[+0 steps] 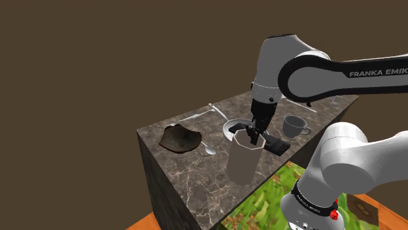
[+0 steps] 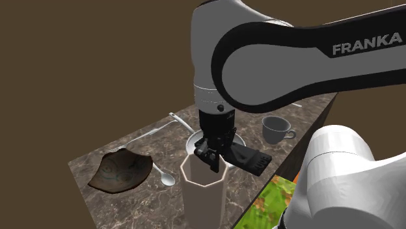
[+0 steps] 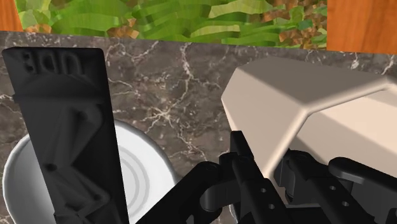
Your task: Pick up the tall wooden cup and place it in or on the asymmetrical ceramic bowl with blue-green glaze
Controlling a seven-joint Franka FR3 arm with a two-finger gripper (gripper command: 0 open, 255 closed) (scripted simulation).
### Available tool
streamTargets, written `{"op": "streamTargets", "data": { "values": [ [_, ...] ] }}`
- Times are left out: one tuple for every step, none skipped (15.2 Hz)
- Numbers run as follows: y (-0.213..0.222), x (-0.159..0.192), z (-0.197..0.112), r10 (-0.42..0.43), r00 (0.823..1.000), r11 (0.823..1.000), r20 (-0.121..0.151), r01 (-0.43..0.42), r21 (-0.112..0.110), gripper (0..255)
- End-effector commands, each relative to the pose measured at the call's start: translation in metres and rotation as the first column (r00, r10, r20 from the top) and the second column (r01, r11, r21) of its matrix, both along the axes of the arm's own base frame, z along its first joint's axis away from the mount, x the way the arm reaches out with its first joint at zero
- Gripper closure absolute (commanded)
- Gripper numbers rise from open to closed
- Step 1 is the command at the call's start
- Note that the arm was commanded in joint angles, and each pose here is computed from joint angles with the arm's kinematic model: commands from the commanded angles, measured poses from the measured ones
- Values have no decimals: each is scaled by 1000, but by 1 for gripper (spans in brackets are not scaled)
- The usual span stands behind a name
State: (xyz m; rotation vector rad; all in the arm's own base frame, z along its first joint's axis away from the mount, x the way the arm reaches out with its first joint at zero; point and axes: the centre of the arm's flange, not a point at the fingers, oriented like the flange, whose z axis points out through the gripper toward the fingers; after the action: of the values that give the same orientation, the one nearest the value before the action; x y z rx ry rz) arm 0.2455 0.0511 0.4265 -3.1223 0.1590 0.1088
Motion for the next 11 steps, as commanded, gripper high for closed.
{"op": "streamTargets", "data": {
  "values": [
    [-1, 1, 11, 0, 1000, 1000, 0, 0, 0, 255],
    [-1, 1, 16, 0, 1000, 1000, 0, 0, 0, 255],
    [-1, 1, 21, 0, 1000, 1000, 0, 0, 0, 255],
    [-1, 1, 27, 0, 1000, 1000, 0, 0, 0, 255],
    [-1, 1, 32, 0, 1000, 1000, 0, 0, 0, 255],
    [-1, 1, 37, 0, 1000, 1000, 0, 0, 0, 255],
    [-1, 1, 43, 0, 1000, 1000, 0, 0, 0, 255],
    [-1, 1, 48, 0, 1000, 1000, 0, 0, 0, 255],
    [-1, 1, 53, 0, 1000, 1000, 0, 0, 0, 255],
    [-1, 1, 58, 0, 1000, 1000, 0, 0, 0, 255],
    [-1, 1, 64, 0, 1000, 1000, 0, 0, 0, 255]
  ]
}}
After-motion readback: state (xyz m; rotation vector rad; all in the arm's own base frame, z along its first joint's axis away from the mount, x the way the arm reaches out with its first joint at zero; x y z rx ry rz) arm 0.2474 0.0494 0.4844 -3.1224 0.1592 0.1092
